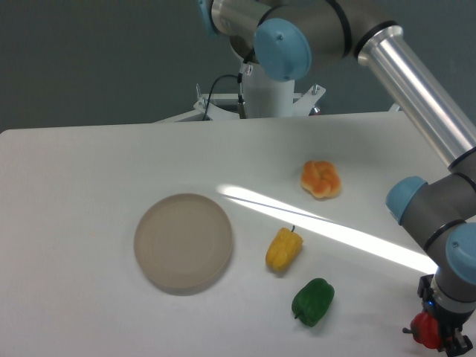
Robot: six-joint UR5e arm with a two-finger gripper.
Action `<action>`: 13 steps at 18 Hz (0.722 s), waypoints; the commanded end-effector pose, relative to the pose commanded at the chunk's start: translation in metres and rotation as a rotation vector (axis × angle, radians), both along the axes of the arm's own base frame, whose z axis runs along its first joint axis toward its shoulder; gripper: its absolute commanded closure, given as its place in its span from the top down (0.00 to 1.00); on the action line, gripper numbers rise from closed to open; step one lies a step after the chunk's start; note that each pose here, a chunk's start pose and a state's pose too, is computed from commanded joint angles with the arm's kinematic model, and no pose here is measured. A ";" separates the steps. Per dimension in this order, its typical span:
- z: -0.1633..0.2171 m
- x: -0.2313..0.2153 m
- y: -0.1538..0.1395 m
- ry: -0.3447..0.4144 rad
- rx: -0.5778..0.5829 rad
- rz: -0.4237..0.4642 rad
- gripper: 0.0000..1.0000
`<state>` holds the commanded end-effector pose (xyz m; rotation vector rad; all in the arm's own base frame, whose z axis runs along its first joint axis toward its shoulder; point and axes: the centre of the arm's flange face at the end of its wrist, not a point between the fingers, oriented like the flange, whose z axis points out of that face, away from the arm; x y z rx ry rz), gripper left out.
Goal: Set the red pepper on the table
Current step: 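Lift the held red pepper up from the table edge with the gripper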
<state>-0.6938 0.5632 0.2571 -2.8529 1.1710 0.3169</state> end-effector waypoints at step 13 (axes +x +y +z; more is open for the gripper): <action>0.019 0.056 0.027 -0.042 -0.004 -0.003 0.69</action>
